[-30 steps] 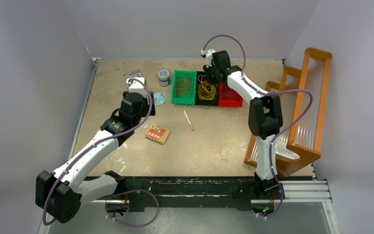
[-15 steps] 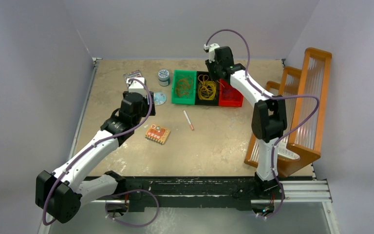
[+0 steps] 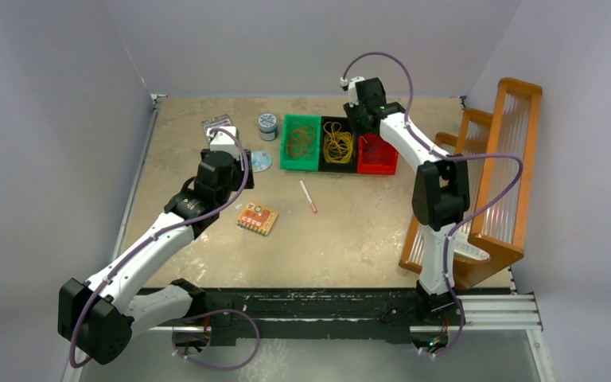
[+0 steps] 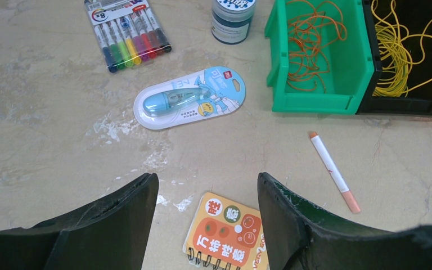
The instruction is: Untangle the cables
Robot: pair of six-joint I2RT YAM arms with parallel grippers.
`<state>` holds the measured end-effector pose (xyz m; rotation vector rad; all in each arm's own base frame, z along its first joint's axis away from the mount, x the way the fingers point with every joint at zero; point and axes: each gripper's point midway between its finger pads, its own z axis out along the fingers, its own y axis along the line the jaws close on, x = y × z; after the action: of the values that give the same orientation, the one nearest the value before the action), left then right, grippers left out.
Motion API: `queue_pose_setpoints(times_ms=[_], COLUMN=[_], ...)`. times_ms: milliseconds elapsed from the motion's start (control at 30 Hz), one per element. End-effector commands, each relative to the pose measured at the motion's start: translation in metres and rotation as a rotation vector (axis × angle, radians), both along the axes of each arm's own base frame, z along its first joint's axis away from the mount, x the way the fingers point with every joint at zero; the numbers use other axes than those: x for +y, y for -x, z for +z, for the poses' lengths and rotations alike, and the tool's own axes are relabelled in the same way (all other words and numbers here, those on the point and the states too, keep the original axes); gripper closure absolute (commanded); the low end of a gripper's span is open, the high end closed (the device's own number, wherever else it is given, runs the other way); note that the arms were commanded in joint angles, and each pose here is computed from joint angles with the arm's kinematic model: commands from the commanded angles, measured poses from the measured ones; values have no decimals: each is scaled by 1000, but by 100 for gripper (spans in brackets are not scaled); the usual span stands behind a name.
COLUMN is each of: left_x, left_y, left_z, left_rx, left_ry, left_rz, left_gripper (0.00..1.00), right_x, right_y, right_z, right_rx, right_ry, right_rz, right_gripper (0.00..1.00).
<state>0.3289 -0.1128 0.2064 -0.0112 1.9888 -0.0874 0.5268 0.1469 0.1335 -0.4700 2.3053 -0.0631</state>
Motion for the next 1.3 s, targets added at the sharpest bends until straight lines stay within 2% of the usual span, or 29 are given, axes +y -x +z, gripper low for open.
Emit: queue_pose_setpoints(times_ms=[0,500,833,1267], left_x=[-3,-3,-4,-3], left_y=[-7,-7,-7,-7], left_z=[26,27,27,27], left_rx=[-59,-61,-61,-61], left_ry=[46,49,50,48], left_rz=[4,2,-2,2], left_gripper=[36,36,36,36], right_x=[-3,-2,2,32], right_y=[-2,-5,-6,1], right_z=[8,-18,-16,-14], right_rx=[5,56,55,65], right_ry=[16,19,6,-117], right_rz=[6,24,37,144], right_gripper=[64,73,99,100])
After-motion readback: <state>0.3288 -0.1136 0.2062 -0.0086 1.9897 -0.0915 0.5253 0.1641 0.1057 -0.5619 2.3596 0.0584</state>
